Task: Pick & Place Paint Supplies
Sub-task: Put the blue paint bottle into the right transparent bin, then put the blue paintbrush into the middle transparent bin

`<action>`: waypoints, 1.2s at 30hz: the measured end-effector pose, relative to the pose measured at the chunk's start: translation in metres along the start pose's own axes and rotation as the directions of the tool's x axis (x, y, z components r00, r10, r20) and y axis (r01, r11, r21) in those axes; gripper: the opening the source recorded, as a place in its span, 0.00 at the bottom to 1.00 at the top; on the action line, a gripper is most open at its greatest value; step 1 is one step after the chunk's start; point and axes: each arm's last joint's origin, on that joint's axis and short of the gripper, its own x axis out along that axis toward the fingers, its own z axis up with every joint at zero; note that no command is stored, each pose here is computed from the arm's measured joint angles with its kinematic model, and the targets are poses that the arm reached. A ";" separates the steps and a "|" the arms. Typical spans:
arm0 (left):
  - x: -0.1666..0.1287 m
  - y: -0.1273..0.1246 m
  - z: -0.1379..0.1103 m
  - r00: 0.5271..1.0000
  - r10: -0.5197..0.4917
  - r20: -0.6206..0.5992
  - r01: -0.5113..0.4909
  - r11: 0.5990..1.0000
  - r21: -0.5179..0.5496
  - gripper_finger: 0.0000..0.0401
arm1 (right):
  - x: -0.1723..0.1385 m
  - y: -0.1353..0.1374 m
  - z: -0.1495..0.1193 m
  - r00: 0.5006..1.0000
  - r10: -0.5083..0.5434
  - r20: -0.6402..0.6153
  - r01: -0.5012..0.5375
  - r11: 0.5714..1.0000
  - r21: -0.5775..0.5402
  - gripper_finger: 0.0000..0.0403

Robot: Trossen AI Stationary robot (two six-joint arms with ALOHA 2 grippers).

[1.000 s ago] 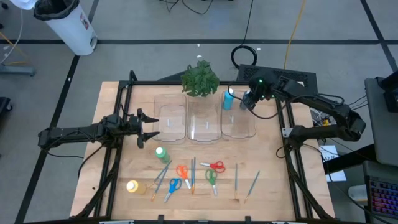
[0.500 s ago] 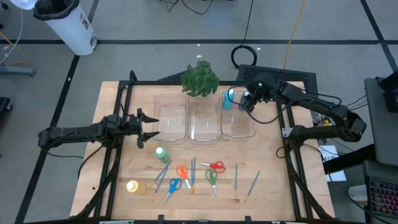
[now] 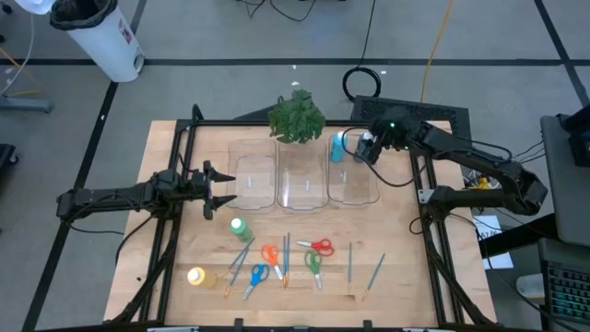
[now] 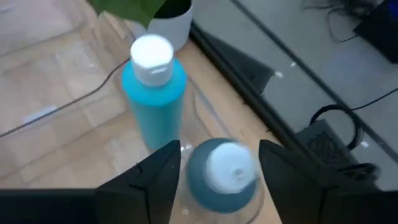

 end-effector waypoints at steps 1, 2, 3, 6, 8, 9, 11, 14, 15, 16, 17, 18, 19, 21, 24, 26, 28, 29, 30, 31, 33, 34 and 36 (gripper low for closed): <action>0.000 0.000 0.000 1.000 0.000 0.000 0.000 1.000 0.000 0.73 | -0.004 0.000 0.001 1.000 -0.005 0.014 0.005 1.000 0.001 0.55; 0.000 0.000 0.000 1.000 0.000 0.000 0.000 1.000 0.000 0.73 | -0.008 -0.001 0.001 1.000 -0.006 0.030 0.006 1.000 0.002 0.56; 0.000 0.000 0.000 1.000 0.000 0.000 0.000 1.000 0.000 0.73 | -0.013 -0.001 0.002 0.999 -0.004 0.047 0.004 1.000 0.002 0.57; 0.000 0.000 0.000 1.000 0.000 0.000 0.000 1.000 0.000 0.73 | -0.028 0.004 0.003 0.994 0.043 0.105 -0.042 0.999 -0.014 0.59; 0.000 0.000 0.000 1.000 0.000 0.000 0.000 1.000 0.000 0.73 | -0.039 0.011 0.004 0.982 0.112 0.153 -0.107 0.993 -0.042 0.59; 0.000 0.000 0.000 1.000 0.000 0.001 0.000 1.000 0.000 0.73 | -0.045 0.016 0.005 0.972 0.155 0.176 -0.147 0.987 -0.059 0.59; 0.000 0.000 0.000 1.000 0.000 0.000 0.000 1.000 0.000 0.73 | -0.058 0.029 0.005 0.944 0.253 0.214 -0.233 0.966 -0.115 0.58; 0.000 0.000 0.000 1.000 0.000 0.000 0.000 1.000 0.000 0.73 | -0.078 0.055 0.003 0.856 0.458 0.241 -0.405 0.883 -0.239 0.56; 0.000 0.000 0.000 1.000 0.000 0.000 0.000 1.000 0.000 0.73 | -0.084 0.066 0.002 0.814 0.530 0.237 -0.463 0.839 -0.286 0.56; 0.000 0.000 0.000 1.000 0.000 0.000 0.000 1.000 0.000 0.73 | -0.091 0.078 0.000 0.772 0.594 0.225 -0.513 0.792 -0.331 0.55; 0.000 0.000 0.000 1.000 0.000 0.001 0.000 1.000 0.000 0.73 | -0.097 0.090 -0.002 0.736 0.642 0.214 -0.550 0.752 -0.362 0.55; 0.000 0.000 0.000 1.000 0.000 0.000 0.000 1.000 0.000 0.73 | -0.103 0.104 -0.005 0.708 0.677 0.201 -0.576 0.718 -0.390 0.54; 0.000 0.000 0.000 1.000 0.000 0.000 0.000 1.000 0.000 0.73 | -0.108 0.118 -0.007 0.686 0.702 0.191 -0.588 0.689 -0.423 0.54; 0.000 0.000 0.000 1.000 0.000 0.000 0.000 1.000 0.000 0.73 | -0.116 0.146 -0.017 0.650 0.741 0.170 -0.593 0.634 -0.497 0.53; 0.000 0.000 0.000 1.000 0.000 0.000 0.000 1.000 0.000 0.73 | -0.124 0.187 -0.039 0.636 0.766 0.096 -0.567 0.548 -0.615 0.52; 0.000 0.000 0.000 1.000 0.000 0.000 0.000 1.000 0.000 0.73 | -0.125 0.210 -0.058 0.636 0.772 0.017 -0.563 0.479 -0.674 0.52; 0.000 0.000 0.000 1.000 0.000 0.000 0.000 1.000 0.000 0.73 | -0.125 0.229 -0.075 0.627 0.776 -0.072 -0.587 0.409 -0.699 0.52; 0.000 0.000 0.000 1.000 0.000 0.001 0.000 1.000 0.000 0.73 | -0.125 0.238 -0.083 0.625 0.773 -0.111 -0.606 0.391 -0.693 0.52; 0.000 0.000 0.000 1.000 0.000 -0.001 0.000 1.000 0.000 0.73 | -0.124 0.245 -0.091 0.625 0.767 -0.145 -0.625 0.381 -0.681 0.52; 0.000 0.000 0.000 1.000 0.000 -0.002 0.000 1.000 0.000 0.73 | -0.123 0.251 -0.098 0.627 0.759 -0.174 -0.643 0.378 -0.666 0.52; 0.000 0.000 0.000 1.000 0.000 0.001 0.000 1.000 0.000 0.73 | -0.120 0.261 -0.111 0.633 0.740 -0.226 -0.674 0.384 -0.631 0.52; 0.000 0.000 0.000 1.000 0.000 0.000 0.000 1.000 0.000 0.73 | -0.119 0.265 -0.117 0.638 0.728 -0.251 -0.686 0.390 -0.614 0.52; 0.000 0.000 0.000 1.000 0.000 0.000 0.000 1.000 0.000 0.73 | -0.116 0.274 -0.129 0.645 0.704 -0.296 -0.704 0.397 -0.590 0.52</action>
